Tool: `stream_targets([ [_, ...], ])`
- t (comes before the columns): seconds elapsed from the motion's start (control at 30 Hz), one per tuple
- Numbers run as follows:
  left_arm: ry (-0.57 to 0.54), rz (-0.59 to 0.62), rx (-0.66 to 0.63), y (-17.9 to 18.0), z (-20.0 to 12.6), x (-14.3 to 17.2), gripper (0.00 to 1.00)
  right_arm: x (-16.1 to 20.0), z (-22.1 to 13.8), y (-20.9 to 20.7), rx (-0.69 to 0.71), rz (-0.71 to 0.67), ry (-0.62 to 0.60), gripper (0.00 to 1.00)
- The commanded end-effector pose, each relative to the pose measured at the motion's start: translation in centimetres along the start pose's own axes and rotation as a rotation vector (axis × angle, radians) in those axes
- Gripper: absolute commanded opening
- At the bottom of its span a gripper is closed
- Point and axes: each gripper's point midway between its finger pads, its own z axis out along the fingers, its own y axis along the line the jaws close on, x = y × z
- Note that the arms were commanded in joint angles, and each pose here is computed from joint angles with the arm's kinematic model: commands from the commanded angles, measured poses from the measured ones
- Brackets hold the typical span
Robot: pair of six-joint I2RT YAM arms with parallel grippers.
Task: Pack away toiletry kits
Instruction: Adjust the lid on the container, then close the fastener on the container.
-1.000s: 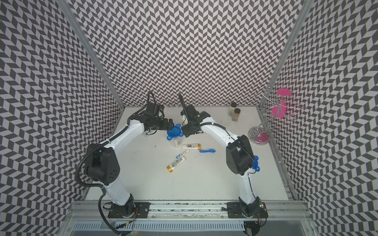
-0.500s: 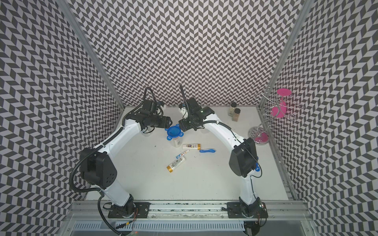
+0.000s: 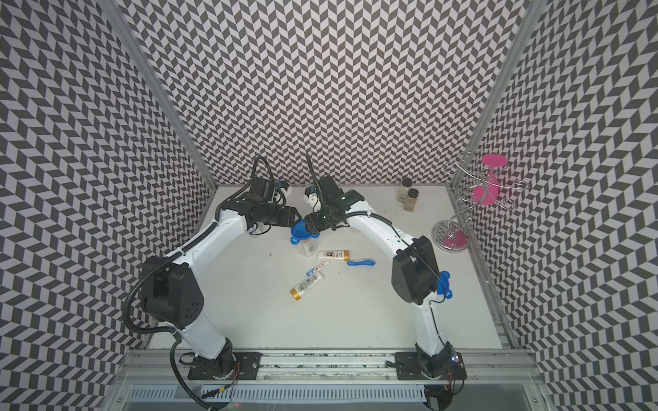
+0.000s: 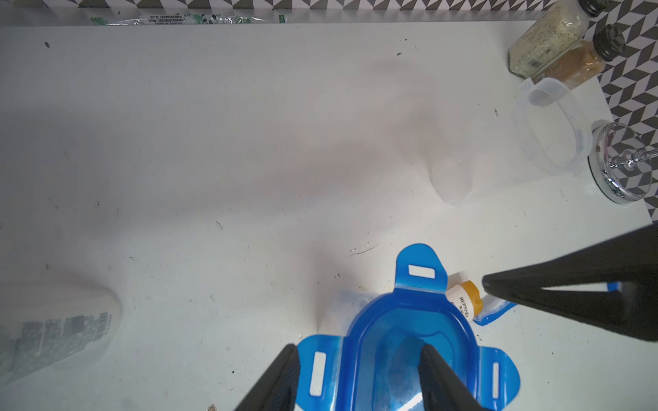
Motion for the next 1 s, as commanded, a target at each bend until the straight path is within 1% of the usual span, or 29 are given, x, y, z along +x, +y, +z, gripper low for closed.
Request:
stream_targets([
  [0.0, 0.030, -0.009, -0.023, 0.6, 0.9, 1.0, 0.59, -0.3, 1.2, -0.6, 0.043, -0.035, -0.007, 0.62],
  [0.23, 0.082, -0.025, -0.059, 1.7, 2.2, 2.7, 0.60, 0.9, 2.5, -1.7, 0.094, -0.041, 0.042, 0.62],
  [0.43, 0.095, -0.041, -0.075, 2.4, 2.3, 3.0, 0.59, 0.9, 2.7, -1.8, 0.104, -0.043, 0.045, 0.62],
  [0.53, 0.079, -0.053, -0.063, 2.3, 1.9, 2.3, 0.61, 1.1, 2.8, -1.9, 0.112, -0.046, 0.053, 0.62],
  [0.7, 0.005, -0.041, -0.030, 1.3, -0.2, -0.2, 0.73, 1.5, 3.0, -2.0, 0.116, -0.049, 0.065, 0.62],
  [0.77, -0.028, -0.028, -0.021, 0.9, -1.0, -1.0, 0.75, 1.5, 3.0, -1.9, 0.116, -0.051, 0.066, 0.62],
  [0.87, -0.055, -0.017, 0.006, 0.3, -1.6, -1.4, 0.73, 1.6, 3.1, -1.8, 0.112, -0.053, 0.069, 0.62],
  [0.97, -0.035, -0.024, 0.036, -0.1, -0.9, -0.6, 0.67, 1.7, 3.2, -1.7, 0.110, -0.055, 0.074, 0.62],
])
